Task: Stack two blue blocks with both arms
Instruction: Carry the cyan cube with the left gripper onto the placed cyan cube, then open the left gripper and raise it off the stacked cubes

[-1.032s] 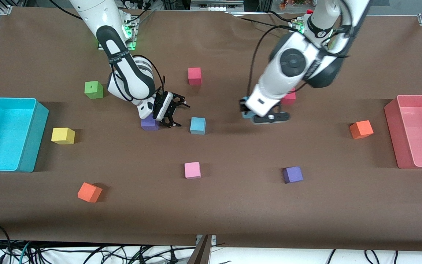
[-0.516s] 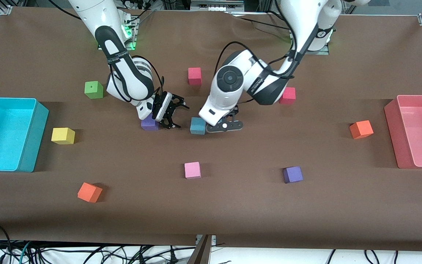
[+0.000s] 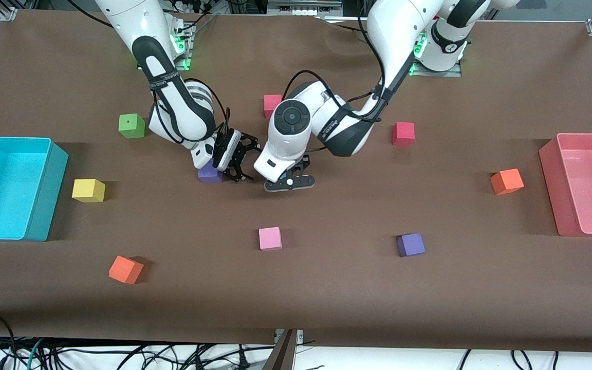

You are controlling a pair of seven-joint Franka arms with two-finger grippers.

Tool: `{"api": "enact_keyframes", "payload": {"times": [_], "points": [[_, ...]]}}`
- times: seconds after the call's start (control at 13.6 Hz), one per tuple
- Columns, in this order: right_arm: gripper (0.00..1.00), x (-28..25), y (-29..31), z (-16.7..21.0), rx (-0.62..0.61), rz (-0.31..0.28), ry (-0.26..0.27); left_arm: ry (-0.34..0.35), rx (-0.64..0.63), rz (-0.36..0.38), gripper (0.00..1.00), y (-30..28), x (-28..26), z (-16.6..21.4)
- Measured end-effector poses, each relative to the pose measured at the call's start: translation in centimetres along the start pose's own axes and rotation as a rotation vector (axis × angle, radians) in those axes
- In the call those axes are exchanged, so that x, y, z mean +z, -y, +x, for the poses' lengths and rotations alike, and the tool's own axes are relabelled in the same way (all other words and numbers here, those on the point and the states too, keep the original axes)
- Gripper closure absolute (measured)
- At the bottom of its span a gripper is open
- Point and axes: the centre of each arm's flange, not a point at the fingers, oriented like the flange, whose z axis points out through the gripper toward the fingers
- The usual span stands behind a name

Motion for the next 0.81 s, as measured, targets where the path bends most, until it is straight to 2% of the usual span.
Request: {"api": "enact_keyframes", "payload": {"times": [0.81], "points": [[0.0, 0.0, 0.0, 0.0, 0.0, 0.0, 0.0, -0.01, 0.012, -0.002, 0.47, -0.6, 3.7, -0.4]]}}
